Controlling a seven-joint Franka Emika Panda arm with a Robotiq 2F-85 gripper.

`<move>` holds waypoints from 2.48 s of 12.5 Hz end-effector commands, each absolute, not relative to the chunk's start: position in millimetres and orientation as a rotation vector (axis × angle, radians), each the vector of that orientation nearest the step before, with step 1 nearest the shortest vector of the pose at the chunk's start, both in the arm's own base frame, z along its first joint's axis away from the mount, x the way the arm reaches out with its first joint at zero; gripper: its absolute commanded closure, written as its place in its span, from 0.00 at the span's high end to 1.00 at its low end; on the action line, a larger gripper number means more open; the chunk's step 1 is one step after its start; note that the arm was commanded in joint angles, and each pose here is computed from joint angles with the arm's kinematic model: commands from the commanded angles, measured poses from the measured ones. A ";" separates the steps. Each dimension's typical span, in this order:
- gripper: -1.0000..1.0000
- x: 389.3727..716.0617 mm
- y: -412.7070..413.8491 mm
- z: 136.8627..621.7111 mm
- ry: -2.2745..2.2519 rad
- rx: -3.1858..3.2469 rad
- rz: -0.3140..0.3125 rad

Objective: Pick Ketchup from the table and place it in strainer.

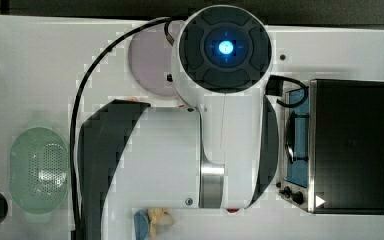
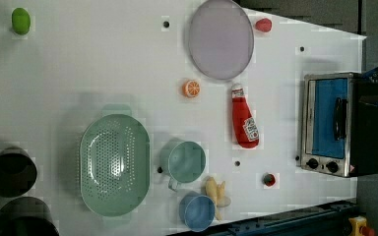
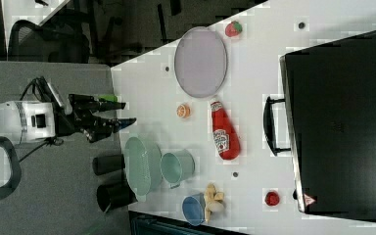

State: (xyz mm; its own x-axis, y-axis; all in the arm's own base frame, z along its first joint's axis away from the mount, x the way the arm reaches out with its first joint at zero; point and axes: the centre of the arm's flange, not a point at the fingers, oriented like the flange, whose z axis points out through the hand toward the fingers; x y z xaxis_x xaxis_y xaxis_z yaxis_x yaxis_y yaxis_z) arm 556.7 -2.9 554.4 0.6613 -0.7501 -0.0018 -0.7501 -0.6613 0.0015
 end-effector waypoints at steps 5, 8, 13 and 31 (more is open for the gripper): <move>1.00 500.1 -26.4 588.6 -1.192 2.893 -0.139; 1.00 510.2 -21.8 535.2 -1.010 2.932 -0.273; 1.00 518.3 -11.3 442.7 -0.511 3.074 -0.342; 1.00 496.2 11.9 177.3 0.311 3.134 -0.242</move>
